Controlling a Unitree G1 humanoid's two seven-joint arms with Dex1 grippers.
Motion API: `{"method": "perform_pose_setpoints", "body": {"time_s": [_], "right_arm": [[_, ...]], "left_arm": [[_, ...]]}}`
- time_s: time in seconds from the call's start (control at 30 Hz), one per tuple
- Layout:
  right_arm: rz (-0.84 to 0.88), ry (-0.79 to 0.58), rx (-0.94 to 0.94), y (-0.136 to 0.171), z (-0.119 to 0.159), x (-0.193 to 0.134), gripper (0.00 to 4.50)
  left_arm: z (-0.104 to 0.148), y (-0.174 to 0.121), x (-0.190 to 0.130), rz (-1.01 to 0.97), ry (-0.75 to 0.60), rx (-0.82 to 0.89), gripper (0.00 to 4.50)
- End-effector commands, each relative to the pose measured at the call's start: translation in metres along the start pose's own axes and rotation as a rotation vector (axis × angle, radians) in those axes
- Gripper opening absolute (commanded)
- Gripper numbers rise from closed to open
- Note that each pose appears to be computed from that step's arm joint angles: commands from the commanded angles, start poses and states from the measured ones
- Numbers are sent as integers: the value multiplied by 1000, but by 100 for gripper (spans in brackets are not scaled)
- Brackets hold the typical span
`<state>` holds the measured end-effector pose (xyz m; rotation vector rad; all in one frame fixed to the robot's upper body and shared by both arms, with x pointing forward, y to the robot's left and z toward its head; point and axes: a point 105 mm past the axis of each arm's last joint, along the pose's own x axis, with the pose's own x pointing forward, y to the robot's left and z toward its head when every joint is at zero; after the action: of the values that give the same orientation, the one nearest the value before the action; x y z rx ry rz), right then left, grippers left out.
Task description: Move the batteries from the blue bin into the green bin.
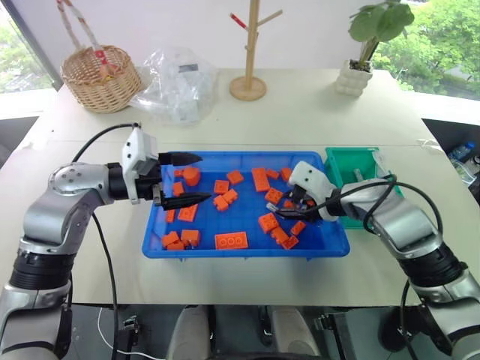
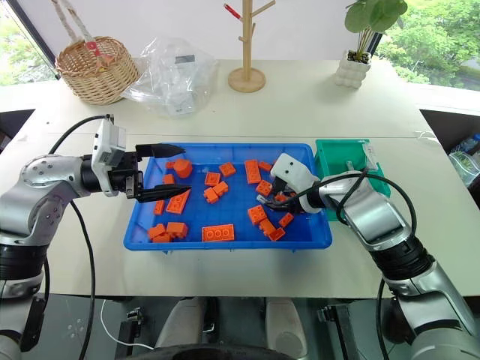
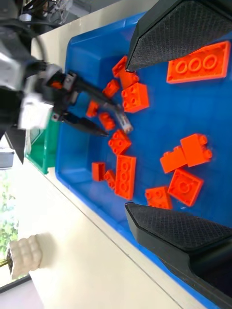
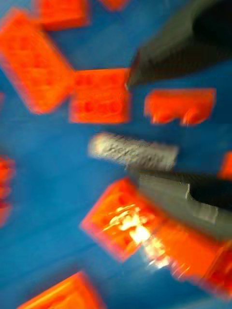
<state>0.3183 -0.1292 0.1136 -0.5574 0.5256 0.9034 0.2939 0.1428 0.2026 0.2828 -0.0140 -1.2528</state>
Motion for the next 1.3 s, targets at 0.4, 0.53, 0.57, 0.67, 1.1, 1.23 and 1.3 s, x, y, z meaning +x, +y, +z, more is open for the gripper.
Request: {"method": "perform_pose_setpoints", "body": {"time_s": [0.4,0.53,0.57,0.67,1.1,1.23,1.3], "right_arm": [[41,-35,-123,17,25,0,291],[44,-15,-95,20,18,4,109],[38,-11,-92,20,17,4,50],[39,-6,-74,22,12,1,3],[1,-40,-57,20,20,-11,89],[-26,-46,-52,17,23,-21,294],[-55,-33,-46,14,22,-25,394]], "left_arm": [[9,0,1,-7,-16,46,450],[9,0,1,-1,-19,48,450],[9,1,1,1,-19,49,450],[9,1,0,5,-19,50,450],[11,2,3,-6,-21,55,450],[10,2,3,-9,-20,57,450],[9,1,3,-11,-20,57,450]]}}
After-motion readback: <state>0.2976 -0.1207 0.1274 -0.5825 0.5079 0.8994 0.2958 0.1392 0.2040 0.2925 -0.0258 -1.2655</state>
